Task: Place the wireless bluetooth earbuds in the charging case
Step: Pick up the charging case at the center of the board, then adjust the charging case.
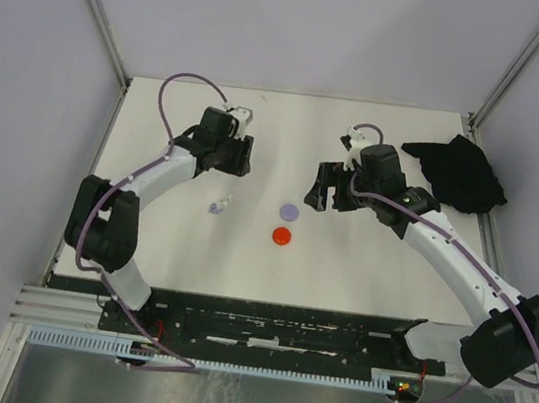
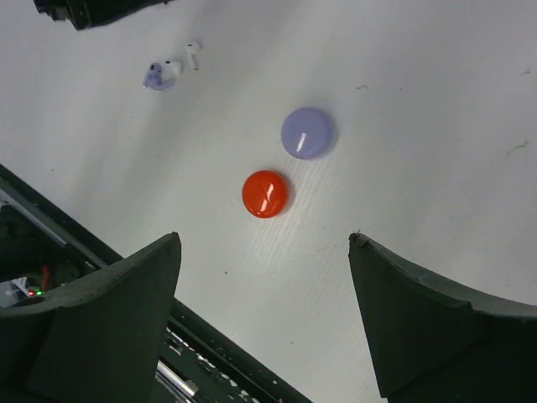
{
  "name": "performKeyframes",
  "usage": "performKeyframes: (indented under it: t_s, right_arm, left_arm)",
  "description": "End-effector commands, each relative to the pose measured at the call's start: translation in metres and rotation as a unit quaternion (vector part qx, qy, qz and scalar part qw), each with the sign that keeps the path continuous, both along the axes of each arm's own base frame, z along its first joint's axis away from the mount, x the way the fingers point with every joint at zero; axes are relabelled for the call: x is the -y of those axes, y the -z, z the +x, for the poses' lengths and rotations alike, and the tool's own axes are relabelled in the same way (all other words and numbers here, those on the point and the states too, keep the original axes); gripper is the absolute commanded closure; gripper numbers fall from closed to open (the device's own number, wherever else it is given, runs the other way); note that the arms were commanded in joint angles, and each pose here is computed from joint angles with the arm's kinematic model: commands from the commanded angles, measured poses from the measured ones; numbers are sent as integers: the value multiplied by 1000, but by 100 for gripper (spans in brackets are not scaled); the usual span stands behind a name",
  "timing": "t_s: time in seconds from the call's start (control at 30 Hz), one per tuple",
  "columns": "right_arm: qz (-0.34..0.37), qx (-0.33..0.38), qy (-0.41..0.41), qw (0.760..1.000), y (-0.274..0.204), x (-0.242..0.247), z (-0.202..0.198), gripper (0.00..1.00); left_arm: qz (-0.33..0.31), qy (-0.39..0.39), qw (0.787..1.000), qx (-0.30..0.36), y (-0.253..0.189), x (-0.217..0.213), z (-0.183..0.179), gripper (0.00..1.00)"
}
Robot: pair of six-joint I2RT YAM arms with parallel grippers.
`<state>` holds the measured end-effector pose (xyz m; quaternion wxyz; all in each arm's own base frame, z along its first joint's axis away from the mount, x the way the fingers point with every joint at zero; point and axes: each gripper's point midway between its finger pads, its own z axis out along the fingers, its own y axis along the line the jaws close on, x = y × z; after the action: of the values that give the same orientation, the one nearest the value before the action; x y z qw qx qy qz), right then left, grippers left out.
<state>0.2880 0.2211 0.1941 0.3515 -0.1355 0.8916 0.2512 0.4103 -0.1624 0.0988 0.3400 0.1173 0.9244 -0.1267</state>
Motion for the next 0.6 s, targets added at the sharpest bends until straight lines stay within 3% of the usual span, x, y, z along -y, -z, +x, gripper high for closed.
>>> performKeyframes:
  t_s: [0.0, 0.23, 0.57]
  right_arm:
    - [109, 8, -16, 994, -46, -35, 8, 12]
    - [176, 16, -5, 984, -70, -49, 14, 14]
    - [281, 70, -68, 955, -114, -76, 5, 23]
  left_arm:
    - [6, 108, 984, 142, -70, 39, -10, 44]
    - [-1, 195, 944, 265, -130, 75, -52, 44]
    - [-3, 327, 848, 417, -190, 108, -113, 44]
